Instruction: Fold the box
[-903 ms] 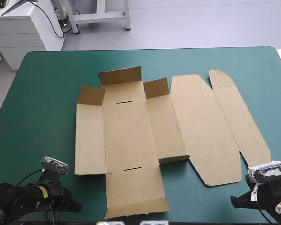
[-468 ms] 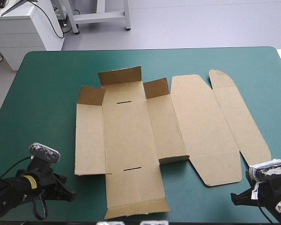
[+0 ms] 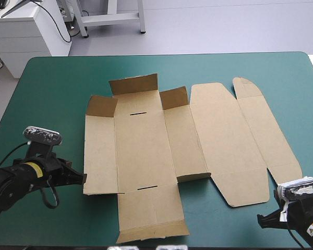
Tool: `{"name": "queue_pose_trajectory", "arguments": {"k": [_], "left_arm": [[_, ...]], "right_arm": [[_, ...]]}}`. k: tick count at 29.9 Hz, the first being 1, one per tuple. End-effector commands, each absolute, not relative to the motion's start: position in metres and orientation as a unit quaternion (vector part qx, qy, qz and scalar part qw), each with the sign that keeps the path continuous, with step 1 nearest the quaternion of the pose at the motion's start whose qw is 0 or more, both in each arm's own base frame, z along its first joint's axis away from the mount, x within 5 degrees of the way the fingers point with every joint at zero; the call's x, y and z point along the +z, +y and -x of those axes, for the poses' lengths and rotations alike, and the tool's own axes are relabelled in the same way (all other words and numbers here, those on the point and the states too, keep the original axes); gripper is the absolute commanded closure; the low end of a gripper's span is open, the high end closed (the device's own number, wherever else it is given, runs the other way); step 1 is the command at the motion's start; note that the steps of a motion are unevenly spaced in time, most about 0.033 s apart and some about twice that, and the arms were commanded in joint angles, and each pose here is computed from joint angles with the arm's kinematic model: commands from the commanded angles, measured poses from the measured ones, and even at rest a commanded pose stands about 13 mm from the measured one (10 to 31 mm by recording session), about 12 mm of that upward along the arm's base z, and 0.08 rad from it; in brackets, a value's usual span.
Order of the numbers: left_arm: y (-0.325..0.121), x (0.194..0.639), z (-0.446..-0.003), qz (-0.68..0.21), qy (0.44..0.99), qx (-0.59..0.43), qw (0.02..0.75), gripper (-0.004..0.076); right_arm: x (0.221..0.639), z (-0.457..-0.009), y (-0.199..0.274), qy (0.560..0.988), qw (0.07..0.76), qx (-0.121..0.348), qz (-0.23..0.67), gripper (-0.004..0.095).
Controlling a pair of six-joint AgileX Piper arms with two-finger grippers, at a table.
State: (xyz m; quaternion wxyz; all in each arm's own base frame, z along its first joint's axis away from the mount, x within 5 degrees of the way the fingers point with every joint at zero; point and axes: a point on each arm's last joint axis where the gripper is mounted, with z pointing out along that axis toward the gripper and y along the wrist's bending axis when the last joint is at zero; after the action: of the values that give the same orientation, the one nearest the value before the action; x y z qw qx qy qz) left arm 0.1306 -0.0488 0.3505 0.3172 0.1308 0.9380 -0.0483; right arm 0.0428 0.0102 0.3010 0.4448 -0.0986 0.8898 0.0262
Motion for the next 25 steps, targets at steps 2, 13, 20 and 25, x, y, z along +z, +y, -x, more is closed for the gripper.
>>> {"name": "queue_pose_trajectory", "arguments": {"k": [2, 13, 20, 25], "left_arm": [[-0.059, 0.349, -0.155, -0.124, 0.939, -0.051, 0.318, 0.0706], [-0.039, 0.337, -0.186, -0.05, 0.947, -0.127, 0.289, 0.0706], [-0.007, 0.342, -0.184, 0.0, 0.933, -0.212, 0.29, 0.0706], [0.011, 0.339, -0.18, 0.043, 0.925, -0.243, 0.29, 0.0706]], "right_arm": [[0.313, -0.047, 0.01, 0.872, 0.479, 0.018, 0.098, 0.0923], [0.313, -0.047, 0.01, 0.87, 0.482, 0.015, 0.102, 0.0923], [0.313, -0.047, 0.01, 0.87, 0.482, 0.013, 0.105, 0.0924], [0.313, -0.047, 0.01, 0.87, 0.482, 0.013, 0.105, 0.0923]]}}
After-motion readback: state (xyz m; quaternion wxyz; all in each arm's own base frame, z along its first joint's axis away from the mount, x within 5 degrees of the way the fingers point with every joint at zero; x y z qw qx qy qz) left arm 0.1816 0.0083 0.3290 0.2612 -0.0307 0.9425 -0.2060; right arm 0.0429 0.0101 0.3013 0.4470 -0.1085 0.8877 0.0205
